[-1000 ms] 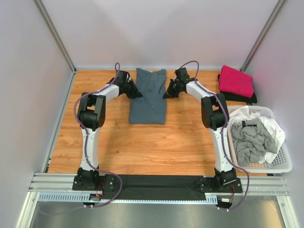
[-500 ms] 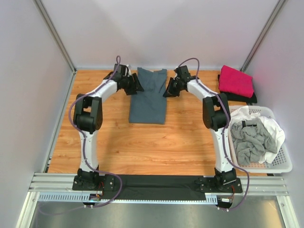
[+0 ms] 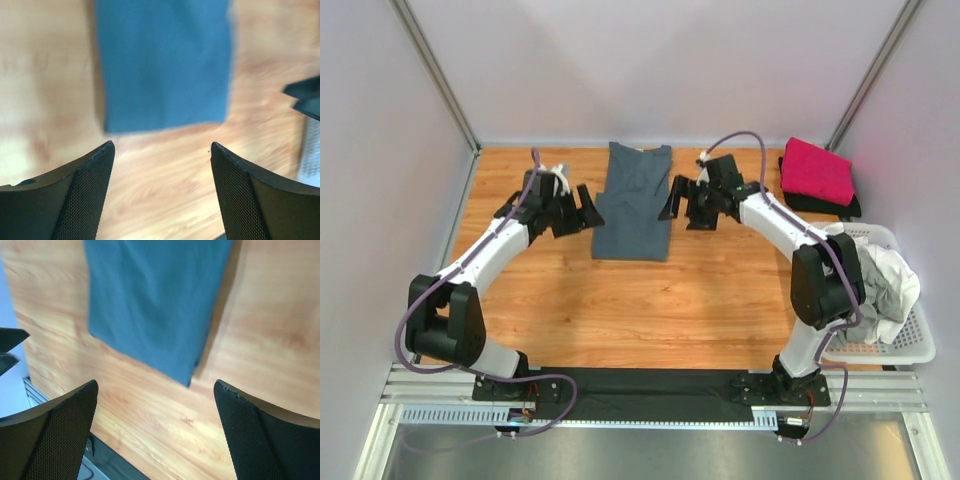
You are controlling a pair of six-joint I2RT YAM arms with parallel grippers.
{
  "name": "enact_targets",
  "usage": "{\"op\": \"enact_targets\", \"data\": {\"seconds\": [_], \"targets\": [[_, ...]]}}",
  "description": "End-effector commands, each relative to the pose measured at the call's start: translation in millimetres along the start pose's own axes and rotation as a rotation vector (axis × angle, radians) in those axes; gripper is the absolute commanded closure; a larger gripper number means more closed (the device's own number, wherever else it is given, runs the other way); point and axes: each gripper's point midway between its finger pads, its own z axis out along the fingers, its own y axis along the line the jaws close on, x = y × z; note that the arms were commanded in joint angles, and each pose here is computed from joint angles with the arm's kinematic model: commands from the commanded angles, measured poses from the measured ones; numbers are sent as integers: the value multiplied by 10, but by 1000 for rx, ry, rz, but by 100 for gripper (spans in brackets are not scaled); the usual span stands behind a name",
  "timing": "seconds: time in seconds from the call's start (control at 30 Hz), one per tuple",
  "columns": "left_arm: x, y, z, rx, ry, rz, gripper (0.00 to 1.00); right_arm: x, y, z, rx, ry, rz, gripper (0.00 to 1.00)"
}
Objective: Fold and stack the t-shirts
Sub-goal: Fold the tshirt
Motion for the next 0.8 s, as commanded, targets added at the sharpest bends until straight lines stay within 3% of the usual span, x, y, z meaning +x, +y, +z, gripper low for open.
{"op": "enact_targets", "data": {"seconds": [0.0, 0.07, 0.13, 0.3, 0.5, 0.77], "targets": [[445, 259, 62, -65, 89, -84, 16, 527, -132, 158, 62, 69, 24, 1], [566, 315, 97, -61, 99, -95, 17, 767, -223, 198, 80, 91, 68, 6], [648, 366, 139, -65, 108, -112, 19, 830, -227, 276, 56, 80, 90, 16], [695, 433, 303, -60, 110, -134, 23, 841, -280, 457, 52, 78, 129, 27], [787, 597, 500, -104, 149, -149, 31, 837, -281, 667, 55, 105, 128, 34], [791, 676, 717, -117, 191, -152, 40, 853, -305, 781, 59, 132, 146, 51]]}}
